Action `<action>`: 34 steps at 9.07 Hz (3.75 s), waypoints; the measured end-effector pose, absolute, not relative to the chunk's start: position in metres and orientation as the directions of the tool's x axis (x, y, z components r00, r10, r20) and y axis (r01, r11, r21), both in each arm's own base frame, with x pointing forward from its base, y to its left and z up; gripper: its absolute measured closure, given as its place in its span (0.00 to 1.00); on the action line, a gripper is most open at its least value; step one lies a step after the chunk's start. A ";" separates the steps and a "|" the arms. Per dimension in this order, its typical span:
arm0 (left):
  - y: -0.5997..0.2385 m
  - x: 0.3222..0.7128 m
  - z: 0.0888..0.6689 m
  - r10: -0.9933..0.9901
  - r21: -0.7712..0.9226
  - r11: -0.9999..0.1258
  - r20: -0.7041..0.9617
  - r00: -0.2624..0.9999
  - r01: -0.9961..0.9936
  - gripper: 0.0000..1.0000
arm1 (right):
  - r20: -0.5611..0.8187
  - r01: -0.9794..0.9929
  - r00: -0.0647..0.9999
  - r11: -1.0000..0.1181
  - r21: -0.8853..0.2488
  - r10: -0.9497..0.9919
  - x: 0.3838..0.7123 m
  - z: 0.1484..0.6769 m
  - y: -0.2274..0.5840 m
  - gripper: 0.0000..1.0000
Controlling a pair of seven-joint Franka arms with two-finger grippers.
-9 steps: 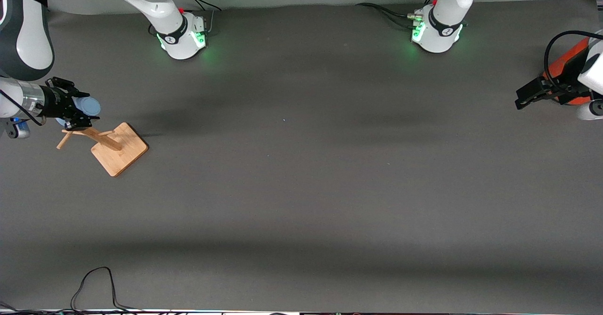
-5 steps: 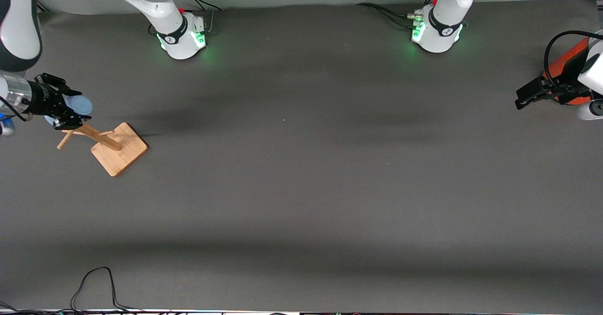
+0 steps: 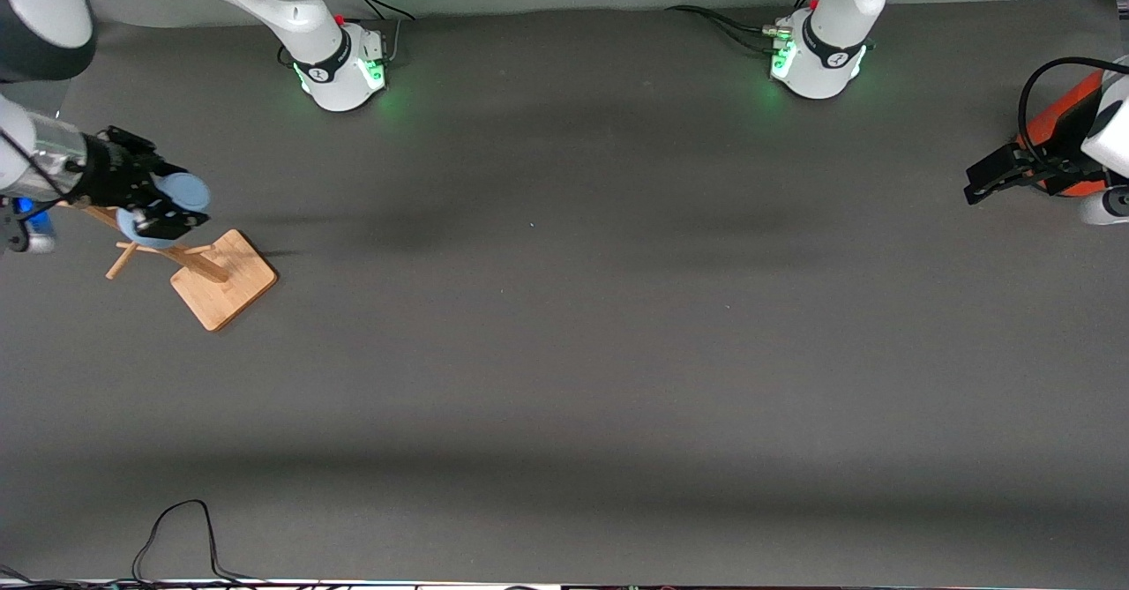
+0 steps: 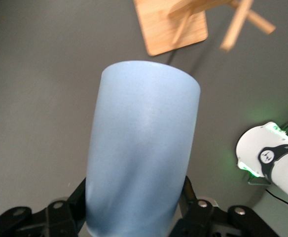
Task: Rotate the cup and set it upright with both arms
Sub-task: 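Pull the blue cup off the peg and carry it to mid-table, then lower the cup onto the table while the left gripper approaches, then release the cup and withdraw the right gripper toward the stand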
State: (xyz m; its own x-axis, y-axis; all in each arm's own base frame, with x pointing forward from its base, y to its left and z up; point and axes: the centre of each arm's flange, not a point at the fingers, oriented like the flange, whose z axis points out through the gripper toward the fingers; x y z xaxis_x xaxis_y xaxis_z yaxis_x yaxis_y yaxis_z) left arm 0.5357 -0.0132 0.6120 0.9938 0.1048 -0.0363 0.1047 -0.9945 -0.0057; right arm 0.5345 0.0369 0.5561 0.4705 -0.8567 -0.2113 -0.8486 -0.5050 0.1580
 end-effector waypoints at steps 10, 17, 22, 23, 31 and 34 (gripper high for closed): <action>-0.020 0.534 0.606 0.095 0.007 -0.995 -0.073 0.993 0.096 0.00 | -0.183 -0.591 0.785 -0.804 0.062 -0.592 0.563 0.453 0.300 0.26; -0.041 0.540 0.556 0.051 -0.010 -0.999 -0.252 0.967 0.050 0.00 | -0.023 -0.381 0.924 -0.910 -0.163 -0.383 0.514 0.264 0.542 0.26; -0.072 0.598 0.469 0.044 0.125 -0.987 -0.400 0.915 0.102 0.00 | 0.101 -0.292 0.943 -0.934 -0.206 -0.317 0.451 0.193 0.622 0.26; -0.076 0.610 0.447 0.068 0.131 -0.982 -0.433 0.899 0.137 0.00 | 0.112 -0.292 0.941 -0.934 -0.207 -0.319 0.454 0.190 0.621 0.27; -0.131 0.661 0.312 0.168 0.128 -0.947 -0.582 0.795 0.294 0.00 | 0.000 -0.399 0.916 -0.910 -0.113 -0.401 0.532 0.288 0.543 0.00; -0.195 0.667 0.303 0.200 0.138 -0.940 -0.520 0.830 0.313 0.00 | -0.148 -0.356 0.928 -0.930 -0.090 -0.341 0.599 0.356 0.432 0.00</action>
